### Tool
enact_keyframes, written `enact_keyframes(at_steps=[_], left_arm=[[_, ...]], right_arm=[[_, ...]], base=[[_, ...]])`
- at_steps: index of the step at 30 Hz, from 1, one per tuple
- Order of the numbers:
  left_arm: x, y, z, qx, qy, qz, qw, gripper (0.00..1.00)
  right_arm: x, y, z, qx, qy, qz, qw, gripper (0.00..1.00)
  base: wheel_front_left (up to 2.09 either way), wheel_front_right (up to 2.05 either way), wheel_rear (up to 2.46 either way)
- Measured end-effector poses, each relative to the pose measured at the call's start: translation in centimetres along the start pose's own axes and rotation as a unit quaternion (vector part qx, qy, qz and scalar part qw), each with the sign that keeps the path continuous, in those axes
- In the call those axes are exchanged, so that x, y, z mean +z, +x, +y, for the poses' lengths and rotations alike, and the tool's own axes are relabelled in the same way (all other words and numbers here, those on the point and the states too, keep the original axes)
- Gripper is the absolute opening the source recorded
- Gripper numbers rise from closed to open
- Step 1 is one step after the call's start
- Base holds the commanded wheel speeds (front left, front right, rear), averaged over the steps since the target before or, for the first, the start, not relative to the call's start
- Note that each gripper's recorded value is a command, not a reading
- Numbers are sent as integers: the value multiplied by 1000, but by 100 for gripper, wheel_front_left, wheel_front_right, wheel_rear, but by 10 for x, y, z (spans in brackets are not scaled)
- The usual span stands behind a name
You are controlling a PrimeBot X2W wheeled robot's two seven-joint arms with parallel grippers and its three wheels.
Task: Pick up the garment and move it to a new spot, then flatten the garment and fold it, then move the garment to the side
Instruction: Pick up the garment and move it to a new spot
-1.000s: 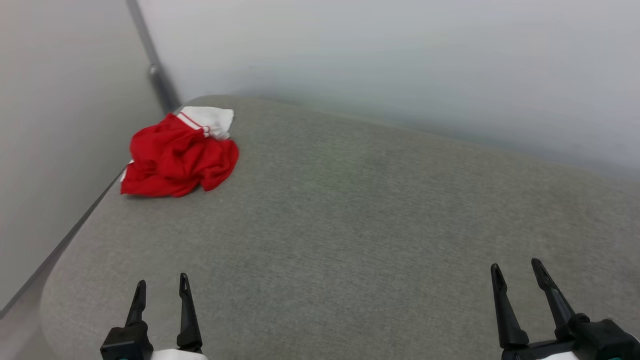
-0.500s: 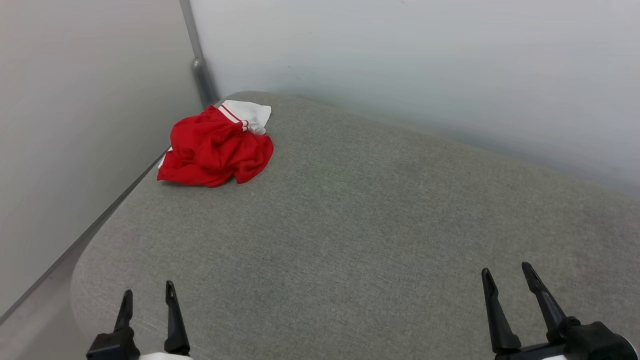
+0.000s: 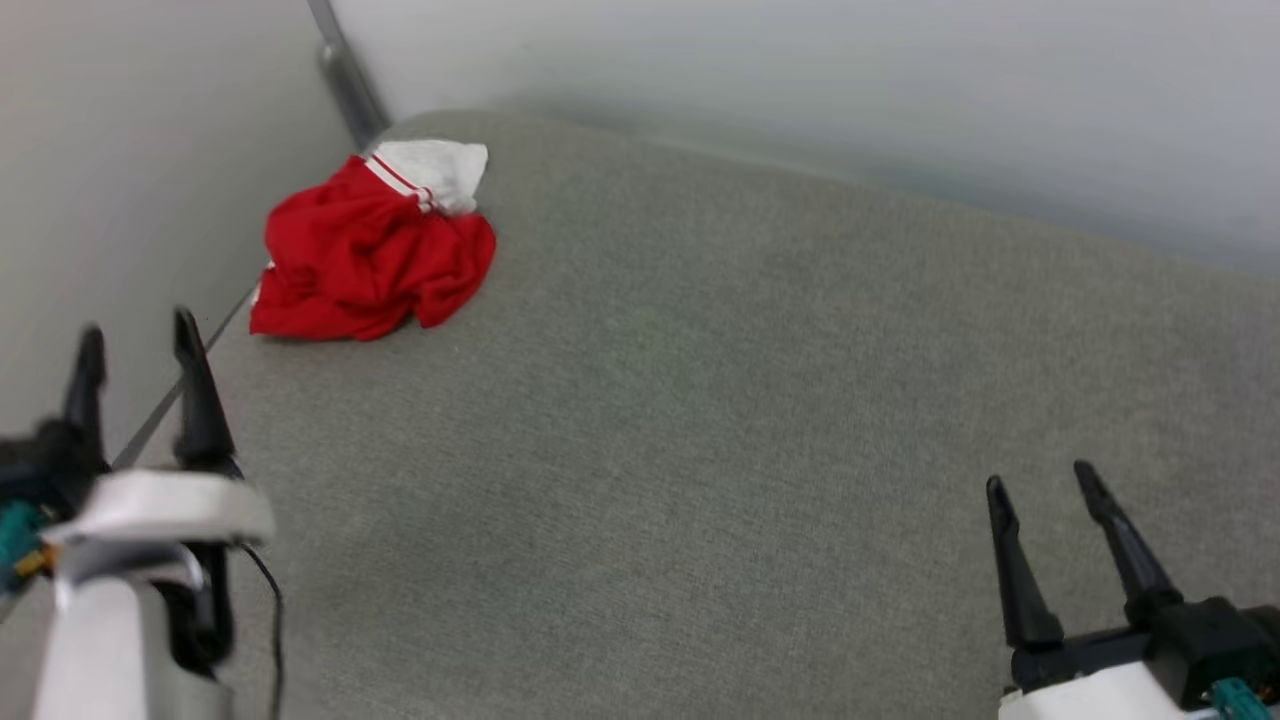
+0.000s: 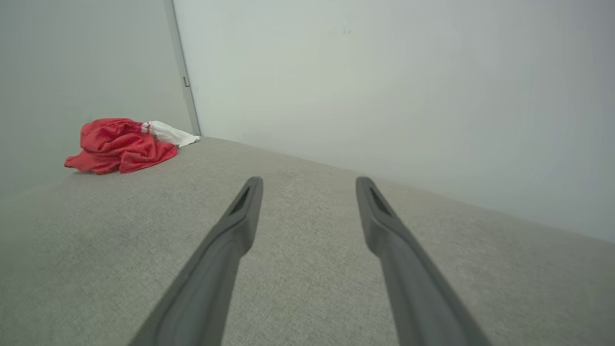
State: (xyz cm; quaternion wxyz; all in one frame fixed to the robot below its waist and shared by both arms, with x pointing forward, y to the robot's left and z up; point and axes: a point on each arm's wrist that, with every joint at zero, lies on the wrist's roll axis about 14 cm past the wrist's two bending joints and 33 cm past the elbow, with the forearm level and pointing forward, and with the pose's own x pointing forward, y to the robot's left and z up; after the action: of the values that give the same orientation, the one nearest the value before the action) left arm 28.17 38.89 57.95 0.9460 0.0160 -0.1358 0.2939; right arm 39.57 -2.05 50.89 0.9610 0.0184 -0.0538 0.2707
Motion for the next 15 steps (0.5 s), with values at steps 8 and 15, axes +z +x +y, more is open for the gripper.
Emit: enact_keyframes(at_steps=[8,15], left_arm=[[23,99,-3,-8,20,-40,999,100],[18,180,-21,-29,43,-27,998,100]], right_arm=[[-21,24,-37,-36,-21,6,999,100],[-51,39,-61,-56,-31,20,998,100]], base=[[0,0,0],[0,0,0]])
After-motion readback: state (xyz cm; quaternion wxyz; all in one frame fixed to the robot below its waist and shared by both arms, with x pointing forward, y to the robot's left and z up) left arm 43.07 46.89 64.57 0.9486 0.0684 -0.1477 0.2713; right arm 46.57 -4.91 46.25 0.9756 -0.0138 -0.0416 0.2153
